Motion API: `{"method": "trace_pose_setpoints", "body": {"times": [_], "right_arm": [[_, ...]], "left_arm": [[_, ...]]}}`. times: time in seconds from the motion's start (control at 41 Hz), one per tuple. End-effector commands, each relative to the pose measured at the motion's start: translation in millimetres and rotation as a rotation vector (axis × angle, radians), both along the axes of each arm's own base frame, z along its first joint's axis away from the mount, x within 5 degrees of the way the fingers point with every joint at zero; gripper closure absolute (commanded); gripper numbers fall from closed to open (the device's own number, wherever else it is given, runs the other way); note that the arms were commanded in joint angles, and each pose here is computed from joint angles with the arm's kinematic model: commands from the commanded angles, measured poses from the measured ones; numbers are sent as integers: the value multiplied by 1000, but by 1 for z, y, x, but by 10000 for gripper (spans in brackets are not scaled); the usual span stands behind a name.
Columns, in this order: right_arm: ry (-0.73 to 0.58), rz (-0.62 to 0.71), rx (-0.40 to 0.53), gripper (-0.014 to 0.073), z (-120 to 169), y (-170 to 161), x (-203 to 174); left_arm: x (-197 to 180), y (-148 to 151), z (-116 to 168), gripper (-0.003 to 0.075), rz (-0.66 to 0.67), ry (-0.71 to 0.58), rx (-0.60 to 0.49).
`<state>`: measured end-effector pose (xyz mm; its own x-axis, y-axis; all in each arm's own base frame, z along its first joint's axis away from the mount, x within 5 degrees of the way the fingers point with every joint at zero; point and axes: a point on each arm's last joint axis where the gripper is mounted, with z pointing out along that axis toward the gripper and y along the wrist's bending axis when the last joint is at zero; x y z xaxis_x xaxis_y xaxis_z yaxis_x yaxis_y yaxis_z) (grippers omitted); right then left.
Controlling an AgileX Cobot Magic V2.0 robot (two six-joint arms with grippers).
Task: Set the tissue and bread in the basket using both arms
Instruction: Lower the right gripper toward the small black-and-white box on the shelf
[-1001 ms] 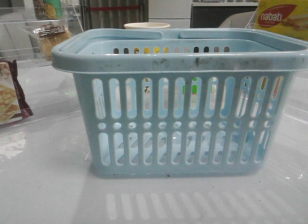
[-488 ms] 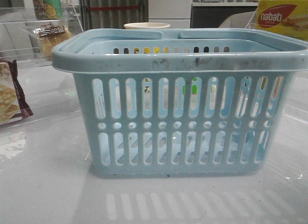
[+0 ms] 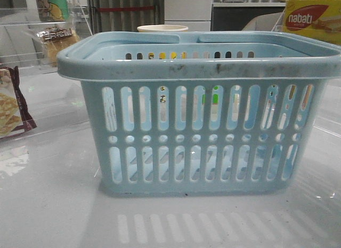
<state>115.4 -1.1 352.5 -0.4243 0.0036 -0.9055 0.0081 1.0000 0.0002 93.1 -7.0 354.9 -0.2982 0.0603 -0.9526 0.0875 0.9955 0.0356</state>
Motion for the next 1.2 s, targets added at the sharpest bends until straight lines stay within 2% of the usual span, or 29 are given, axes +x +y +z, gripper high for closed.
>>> {"method": "trace_pose_setpoints", "body": {"times": [0.0,0.122,0.171,0.22,0.293,0.317,0.391,0.44,0.586,0.733,1.001,1.172], "right_arm": [[-16,-3,-14,540,3,-1,15],[72,-3,-12,533,-11,-1,31],[96,-3,-12,501,-15,-2,37],[118,-2,-12,428,-18,-2,42],[147,-2,-11,280,-24,-2,52],[159,-2,-11,203,-26,-2,55],[188,-2,-10,85,-33,-2,65],[200,-3,-10,44,-38,-2,72],[229,-72,5,44,-44,-17,97],[252,-153,28,44,-40,-39,129],[255,-174,38,44,-31,-57,201],[248,-171,30,44,-32,-65,243]], "left_arm": [[12,-1,6,629,-5,-33,-13],[22,-2,0,629,-6,24,-10],[26,-2,-2,618,-6,42,-9],[30,-3,-5,574,-6,60,-8],[36,-3,-7,458,-5,81,-7],[38,-3,-9,385,-5,90,-6],[43,-3,-11,258,-5,107,-5],[46,-3,-13,209,-5,118,-5],[53,-4,-15,215,-4,123,-5],[53,-9,-13,214,-29,109,-69],[47,-40,-11,214,-271,85,-26],[45,-52,-7,214,-346,37,-31]]}}
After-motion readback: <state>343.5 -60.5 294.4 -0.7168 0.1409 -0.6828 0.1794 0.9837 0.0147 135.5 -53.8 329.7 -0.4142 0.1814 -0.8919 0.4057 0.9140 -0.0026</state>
